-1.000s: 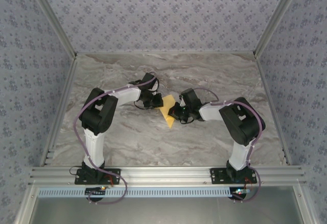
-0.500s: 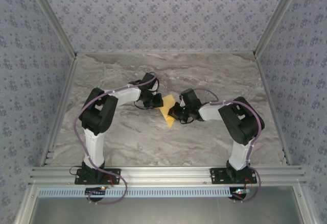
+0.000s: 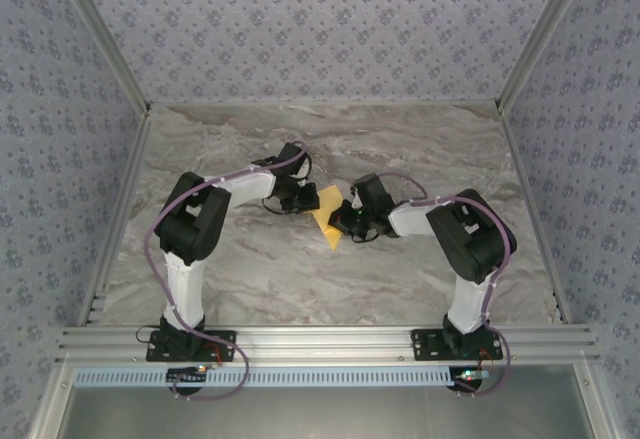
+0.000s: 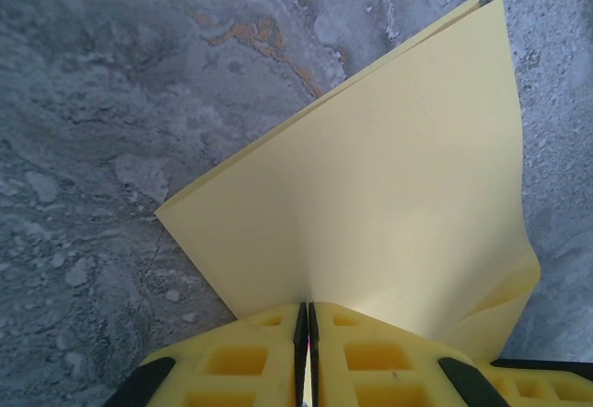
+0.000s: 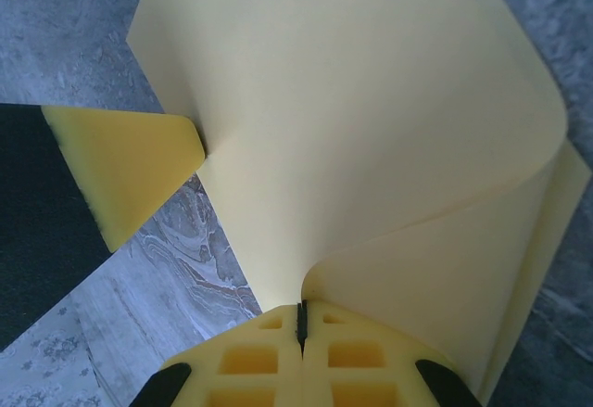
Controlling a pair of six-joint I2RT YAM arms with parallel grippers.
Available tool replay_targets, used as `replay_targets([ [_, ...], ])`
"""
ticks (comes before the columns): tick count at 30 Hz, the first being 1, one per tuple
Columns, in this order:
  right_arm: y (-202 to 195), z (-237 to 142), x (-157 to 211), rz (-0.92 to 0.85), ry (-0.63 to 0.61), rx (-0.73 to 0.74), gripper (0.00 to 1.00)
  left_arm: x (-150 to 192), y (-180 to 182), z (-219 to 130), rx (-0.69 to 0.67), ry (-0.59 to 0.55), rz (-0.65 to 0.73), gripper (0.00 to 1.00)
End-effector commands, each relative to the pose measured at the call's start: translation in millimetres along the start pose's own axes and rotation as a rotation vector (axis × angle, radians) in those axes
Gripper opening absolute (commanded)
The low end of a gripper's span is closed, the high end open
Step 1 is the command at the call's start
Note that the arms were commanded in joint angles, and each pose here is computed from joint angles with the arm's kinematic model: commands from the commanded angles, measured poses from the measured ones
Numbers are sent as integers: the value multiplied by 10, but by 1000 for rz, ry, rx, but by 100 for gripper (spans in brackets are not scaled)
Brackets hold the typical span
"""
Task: Fold a paper plane with a square sheet of paper (pick it up from the middle)
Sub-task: Third fold the triangle at the center of the table.
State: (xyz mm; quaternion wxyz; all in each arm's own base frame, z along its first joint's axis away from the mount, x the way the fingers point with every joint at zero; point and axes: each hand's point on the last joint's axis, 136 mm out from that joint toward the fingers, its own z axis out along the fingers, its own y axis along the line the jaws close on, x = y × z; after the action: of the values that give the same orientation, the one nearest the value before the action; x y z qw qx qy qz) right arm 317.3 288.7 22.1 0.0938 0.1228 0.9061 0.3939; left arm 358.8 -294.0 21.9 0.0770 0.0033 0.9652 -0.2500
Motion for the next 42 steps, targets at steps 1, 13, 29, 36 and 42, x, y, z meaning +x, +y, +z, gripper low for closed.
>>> replay_targets([
  [1,-61,48,-62,11,-15,20,4,131,164,118,-53,51,-6,14],
  [13,-198,42,-4,24,-6,77,16,9,80,-85,-31,3,-8,16],
  [29,-292,45,44,34,-3,102,35,-27,-34,-484,156,-69,-92,21],
  [36,-397,25,84,35,5,131,16,122,-286,-466,255,-34,-54,11],
  [42,-490,7,119,35,14,162,4,270,-416,-357,273,10,-23,3],
])
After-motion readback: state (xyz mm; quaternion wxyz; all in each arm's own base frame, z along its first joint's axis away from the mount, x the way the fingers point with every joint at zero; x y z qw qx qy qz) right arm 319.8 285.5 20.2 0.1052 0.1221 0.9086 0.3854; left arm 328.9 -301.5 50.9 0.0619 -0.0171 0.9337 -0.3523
